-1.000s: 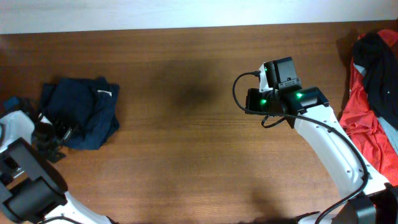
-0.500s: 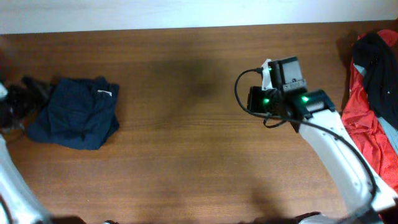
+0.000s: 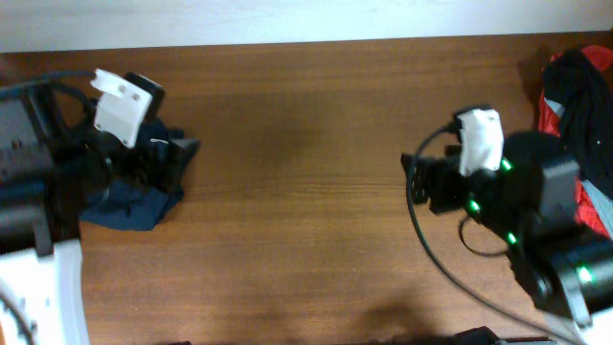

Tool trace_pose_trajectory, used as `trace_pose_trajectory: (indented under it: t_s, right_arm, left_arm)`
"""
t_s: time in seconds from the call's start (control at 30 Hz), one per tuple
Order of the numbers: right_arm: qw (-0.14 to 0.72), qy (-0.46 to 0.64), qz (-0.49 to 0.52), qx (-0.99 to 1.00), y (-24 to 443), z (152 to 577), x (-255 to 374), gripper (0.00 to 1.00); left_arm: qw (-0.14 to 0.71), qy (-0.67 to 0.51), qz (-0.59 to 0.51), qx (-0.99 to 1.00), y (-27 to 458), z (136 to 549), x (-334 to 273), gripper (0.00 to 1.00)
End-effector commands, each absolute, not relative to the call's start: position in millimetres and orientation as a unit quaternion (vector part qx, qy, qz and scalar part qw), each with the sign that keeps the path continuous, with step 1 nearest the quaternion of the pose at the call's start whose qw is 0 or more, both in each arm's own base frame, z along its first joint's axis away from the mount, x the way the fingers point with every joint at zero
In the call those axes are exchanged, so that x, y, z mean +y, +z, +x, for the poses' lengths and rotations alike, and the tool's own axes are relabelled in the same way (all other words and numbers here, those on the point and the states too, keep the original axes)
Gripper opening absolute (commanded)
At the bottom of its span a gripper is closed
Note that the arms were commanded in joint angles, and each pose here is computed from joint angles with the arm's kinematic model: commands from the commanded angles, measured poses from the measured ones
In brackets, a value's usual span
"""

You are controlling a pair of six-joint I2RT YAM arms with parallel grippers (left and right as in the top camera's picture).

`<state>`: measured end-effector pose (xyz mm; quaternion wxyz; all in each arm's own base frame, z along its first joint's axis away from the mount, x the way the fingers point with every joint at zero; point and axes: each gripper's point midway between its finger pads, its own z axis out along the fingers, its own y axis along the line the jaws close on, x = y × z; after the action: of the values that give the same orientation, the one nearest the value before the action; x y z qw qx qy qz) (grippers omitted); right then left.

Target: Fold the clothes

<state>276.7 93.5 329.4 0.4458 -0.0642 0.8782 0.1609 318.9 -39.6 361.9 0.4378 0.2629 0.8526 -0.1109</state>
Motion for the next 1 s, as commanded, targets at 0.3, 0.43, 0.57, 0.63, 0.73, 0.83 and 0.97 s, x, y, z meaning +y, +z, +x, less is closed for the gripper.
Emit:
trace_pose_trajectory:
  t_s: [0.3, 0.43, 0.57, 0.63, 0.73, 0.83, 0.97]
  right_arm:
    - [0.489, 0.155, -0.08, 0.855, 356, 249, 85, 0.99]
    - [0.486, 0.155, -0.079, 0.857, 355, 251, 86, 0.99]
    - [0.484, 0.155, -0.08, 0.858, 354, 252, 86, 0.99]
    - [0.479, 0.157, -0.081, 0.86, 352, 250, 87, 0.99]
    - [0.47, 0.164, -0.084, 0.863, 348, 247, 89, 0.99]
    - [0.468, 0.154, -0.086, 0.866, 346, 248, 87, 0.99]
    - [0.487, 0.089, -0.049, 0.867, 348, 249, 60, 0.99]
  left_arm:
    - [0.454, -0.071, 0.237, 0.856, 384, 286, -47, 0.99]
    - [0.449, -0.075, 0.238, 0.858, 381, 286, -48, 0.99]
    - [0.443, -0.077, 0.236, 0.861, 379, 284, -48, 0.99]
    - [0.443, -0.077, 0.236, 0.862, 378, 284, -48, 0.99]
    - [0.443, -0.077, 0.236, 0.861, 379, 284, -48, 0.99]
    - [0.443, -0.077, 0.236, 0.861, 379, 284, -48, 0.99]
    - [0.443, -0.077, 0.236, 0.861, 379, 284, -48, 0.99]
